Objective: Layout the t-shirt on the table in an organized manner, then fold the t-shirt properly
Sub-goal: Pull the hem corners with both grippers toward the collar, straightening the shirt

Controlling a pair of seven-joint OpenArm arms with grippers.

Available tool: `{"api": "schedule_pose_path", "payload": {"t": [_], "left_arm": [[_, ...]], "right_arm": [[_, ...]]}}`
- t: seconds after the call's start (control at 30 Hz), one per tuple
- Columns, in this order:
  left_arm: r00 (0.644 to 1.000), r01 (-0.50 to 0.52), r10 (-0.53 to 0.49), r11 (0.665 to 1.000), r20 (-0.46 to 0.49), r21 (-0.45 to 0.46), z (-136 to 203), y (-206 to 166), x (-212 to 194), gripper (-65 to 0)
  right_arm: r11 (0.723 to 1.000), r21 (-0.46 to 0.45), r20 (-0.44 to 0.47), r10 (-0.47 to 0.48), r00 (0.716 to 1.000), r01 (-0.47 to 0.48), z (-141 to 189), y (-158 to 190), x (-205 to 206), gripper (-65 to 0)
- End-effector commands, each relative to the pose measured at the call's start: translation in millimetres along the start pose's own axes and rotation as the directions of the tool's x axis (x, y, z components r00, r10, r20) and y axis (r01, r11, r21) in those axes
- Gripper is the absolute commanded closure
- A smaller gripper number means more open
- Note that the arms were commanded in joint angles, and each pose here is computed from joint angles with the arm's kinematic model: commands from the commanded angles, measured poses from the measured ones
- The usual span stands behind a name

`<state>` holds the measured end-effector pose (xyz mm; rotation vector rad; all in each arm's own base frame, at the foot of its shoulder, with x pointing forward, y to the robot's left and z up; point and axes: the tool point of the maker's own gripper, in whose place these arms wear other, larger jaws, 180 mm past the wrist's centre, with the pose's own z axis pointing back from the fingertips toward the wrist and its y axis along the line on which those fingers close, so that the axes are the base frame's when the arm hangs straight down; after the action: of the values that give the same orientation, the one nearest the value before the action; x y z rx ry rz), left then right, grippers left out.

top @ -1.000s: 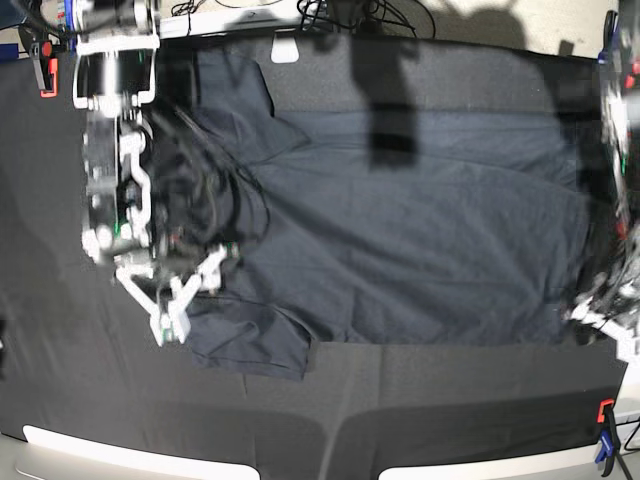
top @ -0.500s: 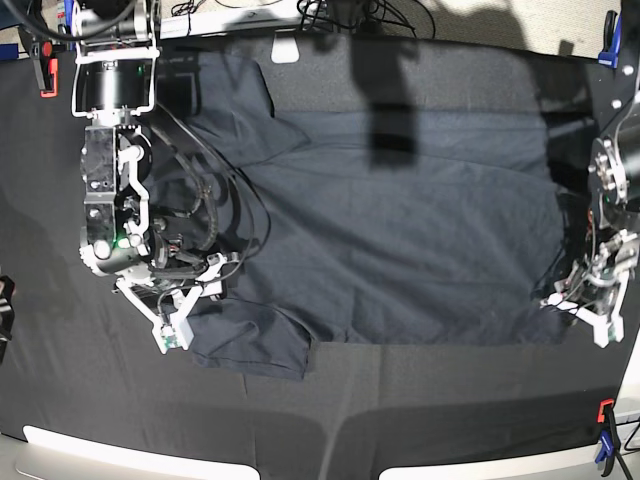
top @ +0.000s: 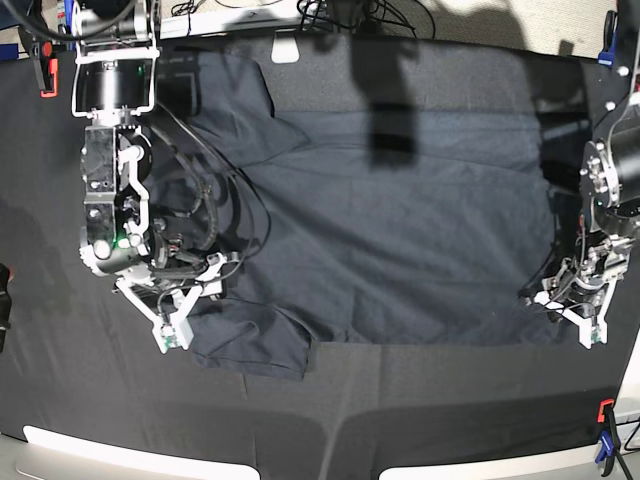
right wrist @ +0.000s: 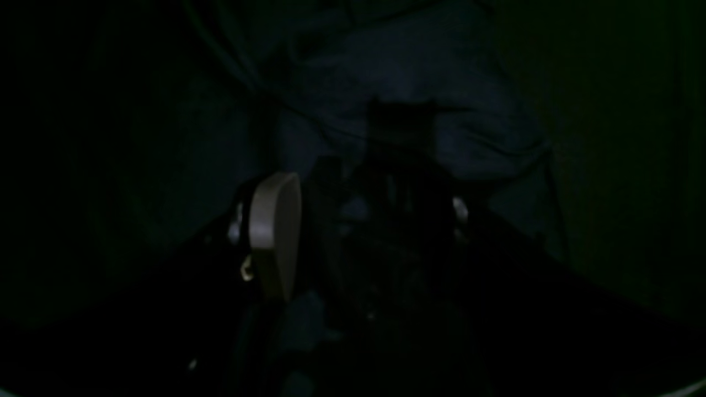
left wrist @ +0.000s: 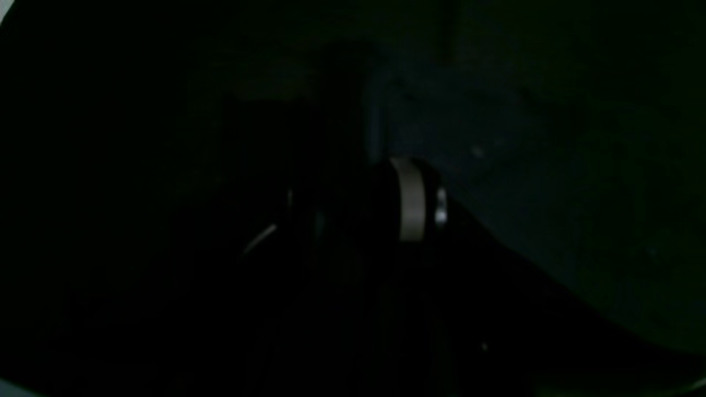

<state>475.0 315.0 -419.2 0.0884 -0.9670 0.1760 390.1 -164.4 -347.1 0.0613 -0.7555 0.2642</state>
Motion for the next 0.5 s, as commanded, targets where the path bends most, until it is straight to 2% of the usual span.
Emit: {"api": "schedule_pose_path", "payload": {"t": [0.0,0.07,0.13,0.23,0.27,0.33,0.4,0.47], "left_arm": [[0.999,-0.011,0.010,1.000,0.048,0.007,-0.9,4.4,24.1,-18.9],[0.999,-0.013,0.014,1.000,0.046,-0.020,-1.2,-1.9,23.7,-16.7],[0.999,-0.017,0.020,0.998,0.035,-0.066,-0.9,-10.3,21.7,-11.7],[0.999,-0.019,0.021,0.997,0.027,-0.078,-1.0,-13.5,20.3,-1.4],[0.999,-0.019,0.021,0.997,0.027,-0.079,-0.9,-13.5,20.5,0.0],[1.000,-0.019,0.021,0.997,0.022,-0.079,-0.9,-13.2,19.5,0.0],[1.000,-0.019,0.020,0.997,0.017,-0.079,-1.0,-13.4,18.6,0.0],[1.000,-0.019,0.020,0.997,0.015,-0.079,-1.0,-13.5,18.2,0.0]], "right_arm": [[1.000,-0.010,0.056,0.014,0.998,-0.014,5.7,-5.6,20.2,-32.5],[1.000,-0.010,0.061,0.014,0.998,-0.014,5.7,-5.6,21.0,-32.5],[1.000,-0.011,0.078,0.015,0.997,-0.014,5.9,-5.6,24.1,-32.6],[1.000,-0.011,0.148,0.015,0.989,-0.014,7.3,-5.7,36.6,-32.6],[1.000,-0.011,0.172,0.017,0.985,-0.015,7.8,-5.6,41.4,-32.6],[1.000,-0.009,0.180,0.015,0.984,-0.013,5.3,-7.5,46.3,-34.0],[1.000,-0.006,0.164,0.008,0.986,-0.007,-2.5,-13.1,49.8,-38.3],[1.000,-0.001,0.141,-0.007,0.990,0.007,-13.8,-22.0,56.1,-39.3]]}}
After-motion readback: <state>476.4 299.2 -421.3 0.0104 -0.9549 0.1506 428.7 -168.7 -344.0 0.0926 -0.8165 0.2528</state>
